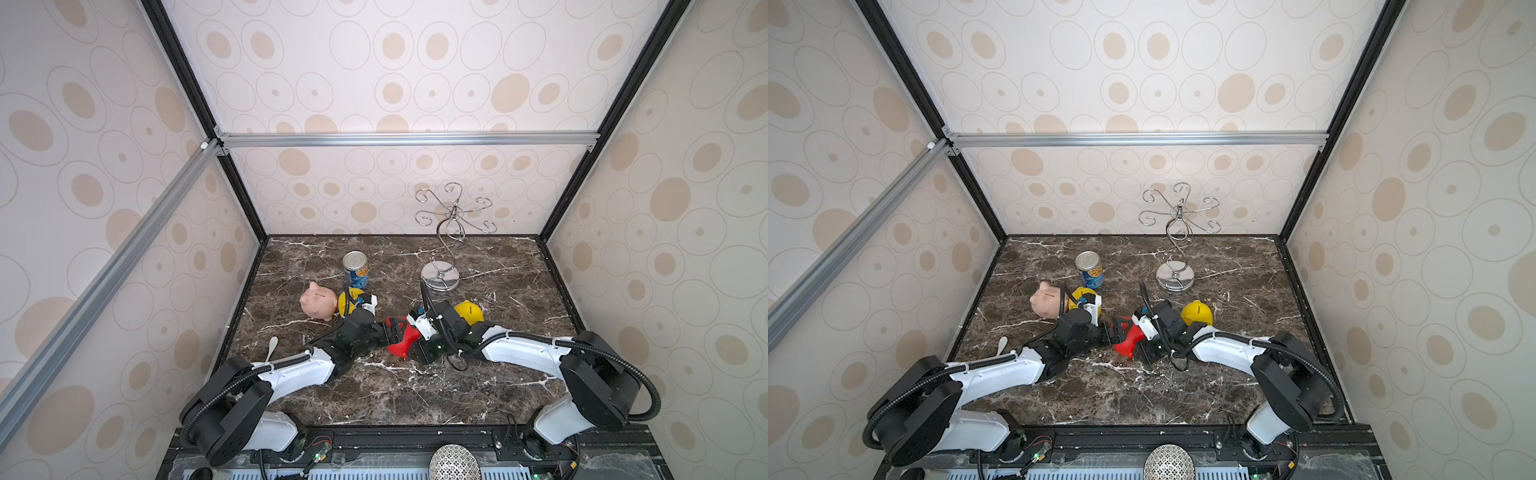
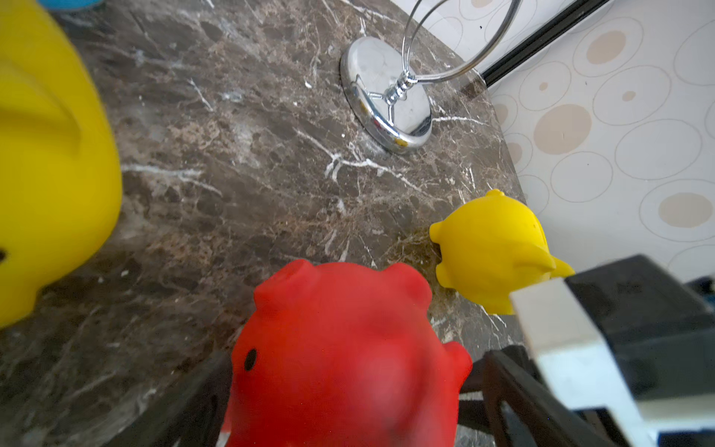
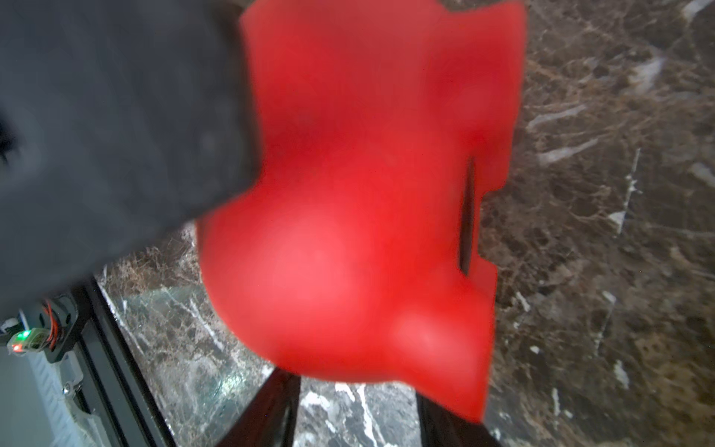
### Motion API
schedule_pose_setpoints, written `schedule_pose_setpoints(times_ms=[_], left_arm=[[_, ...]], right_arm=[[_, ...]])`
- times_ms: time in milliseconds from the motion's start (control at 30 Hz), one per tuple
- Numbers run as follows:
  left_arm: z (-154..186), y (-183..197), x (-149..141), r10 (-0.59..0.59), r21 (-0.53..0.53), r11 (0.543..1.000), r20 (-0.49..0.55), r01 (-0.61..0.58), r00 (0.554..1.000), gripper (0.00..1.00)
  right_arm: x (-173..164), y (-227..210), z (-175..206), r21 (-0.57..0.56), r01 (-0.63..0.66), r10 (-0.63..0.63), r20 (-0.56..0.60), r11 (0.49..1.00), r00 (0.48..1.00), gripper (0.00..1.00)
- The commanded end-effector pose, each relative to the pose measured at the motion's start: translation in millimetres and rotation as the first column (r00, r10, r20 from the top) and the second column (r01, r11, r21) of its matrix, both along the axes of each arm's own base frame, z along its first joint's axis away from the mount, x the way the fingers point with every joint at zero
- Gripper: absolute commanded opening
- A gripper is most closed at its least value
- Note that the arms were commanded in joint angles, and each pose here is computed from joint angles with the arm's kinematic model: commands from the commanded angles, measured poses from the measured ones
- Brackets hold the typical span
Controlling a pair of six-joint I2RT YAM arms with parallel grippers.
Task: Open piggy banks
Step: Move the piggy bank to the center of the board.
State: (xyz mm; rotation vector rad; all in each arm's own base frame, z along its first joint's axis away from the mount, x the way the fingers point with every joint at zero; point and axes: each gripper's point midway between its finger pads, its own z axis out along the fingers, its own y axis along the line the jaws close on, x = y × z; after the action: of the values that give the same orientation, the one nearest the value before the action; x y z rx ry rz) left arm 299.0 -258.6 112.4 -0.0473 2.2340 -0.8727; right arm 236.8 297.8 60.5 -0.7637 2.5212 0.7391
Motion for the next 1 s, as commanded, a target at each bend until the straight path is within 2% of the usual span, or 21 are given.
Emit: schedule_pose_setpoints(times_ms=[0, 200, 433, 600, 800, 967], left_arm=[[28, -17, 17, -0.044, 0.023, 0.999, 0.096, 0.041, 0.994, 1.0], [48, -12, 37, -0.04, 0.073, 0.997, 0.147, 0.029, 0.988, 1.0], [79, 15, 56, -0.006, 0.154, 0.988, 0.173, -0.021, 0.985, 1.0], [86, 28, 46, -0.001, 0.195, 0.98, 0.16, -0.031, 0.987, 1.0], [65, 30, 13, -0.014, 0.111, 0.994, 0.066, 0.007, 0.998, 1.0], [52, 33, -6, -0.001, 0.073, 0.997, 0.015, 0.0, 1.0, 1.0]], right_arm=[[6, 8, -1, 0.032, 0.013, -0.013, 0.017, 0.999, 1.0, 0.49], [2, 14, 2, 0.077, 0.007, -0.006, -0.004, 0.997, 1.0, 0.48], [-3, 26, 13, 0.154, -0.007, 0.013, -0.039, 0.988, 0.999, 0.48], [-7, 20, 30, 0.161, -0.007, 0.01, -0.018, 0.987, 1.0, 0.48], [-7, 10, 49, 0.136, -0.005, 0.003, 0.014, 0.991, 1.0, 0.5], [15, -3, 60, 0.11, 0.074, -0.079, 0.044, 0.991, 0.996, 0.54]])
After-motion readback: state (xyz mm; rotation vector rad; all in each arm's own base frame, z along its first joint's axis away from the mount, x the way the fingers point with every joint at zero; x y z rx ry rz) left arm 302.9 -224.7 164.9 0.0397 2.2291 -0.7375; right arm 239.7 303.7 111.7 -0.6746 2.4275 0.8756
